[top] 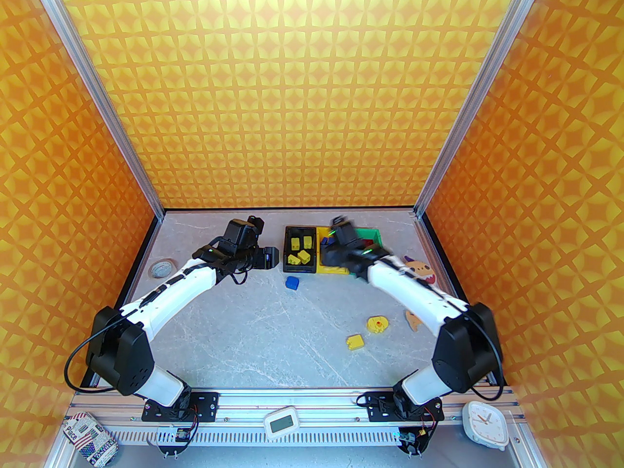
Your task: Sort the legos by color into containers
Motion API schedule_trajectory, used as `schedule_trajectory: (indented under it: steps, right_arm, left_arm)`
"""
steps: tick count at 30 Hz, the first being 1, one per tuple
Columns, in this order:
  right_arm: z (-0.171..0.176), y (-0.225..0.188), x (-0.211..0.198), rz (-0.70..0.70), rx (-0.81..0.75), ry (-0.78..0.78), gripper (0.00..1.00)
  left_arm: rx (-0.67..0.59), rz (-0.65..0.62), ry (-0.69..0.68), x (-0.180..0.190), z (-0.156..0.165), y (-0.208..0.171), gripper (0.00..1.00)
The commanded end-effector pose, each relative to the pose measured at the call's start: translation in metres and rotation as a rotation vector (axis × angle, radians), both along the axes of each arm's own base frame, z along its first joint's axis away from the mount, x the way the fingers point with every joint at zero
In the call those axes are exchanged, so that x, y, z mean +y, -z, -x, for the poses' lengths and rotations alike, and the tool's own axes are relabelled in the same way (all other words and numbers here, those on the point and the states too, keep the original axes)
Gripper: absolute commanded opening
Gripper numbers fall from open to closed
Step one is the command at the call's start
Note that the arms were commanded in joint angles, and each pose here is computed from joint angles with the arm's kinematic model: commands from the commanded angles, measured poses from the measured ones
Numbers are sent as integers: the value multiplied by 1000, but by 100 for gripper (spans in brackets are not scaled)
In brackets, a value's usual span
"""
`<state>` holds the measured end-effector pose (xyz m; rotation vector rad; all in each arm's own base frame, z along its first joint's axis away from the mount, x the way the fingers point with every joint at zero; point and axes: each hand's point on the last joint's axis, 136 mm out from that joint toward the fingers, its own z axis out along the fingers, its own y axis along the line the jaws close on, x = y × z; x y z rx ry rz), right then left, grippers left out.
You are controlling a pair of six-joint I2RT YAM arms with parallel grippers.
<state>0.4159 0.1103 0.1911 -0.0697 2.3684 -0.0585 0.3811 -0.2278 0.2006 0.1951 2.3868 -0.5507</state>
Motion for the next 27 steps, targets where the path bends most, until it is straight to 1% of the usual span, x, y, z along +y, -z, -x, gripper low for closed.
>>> schedule_trajectory:
  steps: [1,8,12,15,18,19,20,22,27]
  right_arm:
    - [-8,4,-21,0,41,1,53]
    - [-44,14,-64,-47,37,113,52]
    - [-64,29,-75,-4,59,147,52]
    - [-79,38,-86,-5,72,178,53]
    - [-91,46,-93,2,88,192,59]
    - [-95,48,-93,5,93,191,64]
    - [-98,49,-93,6,100,190,73]
    - [-100,51,-92,5,119,186,81]
    - [-91,44,-83,-52,109,153,84]
  left_arm:
    - [-11,-8,14,5,7,-11,68]
    - [-48,-12,23,15,21,-26,69]
    - [-61,-35,19,22,28,-30,69]
    - [-60,-51,12,27,32,-31,69]
    - [-68,-49,12,29,35,-33,69]
    - [-68,-47,12,29,36,-33,69]
    - [-68,-45,10,29,36,-33,70]
    - [-63,-44,6,29,35,-32,73]
    - [-48,-40,-2,28,34,-27,77]
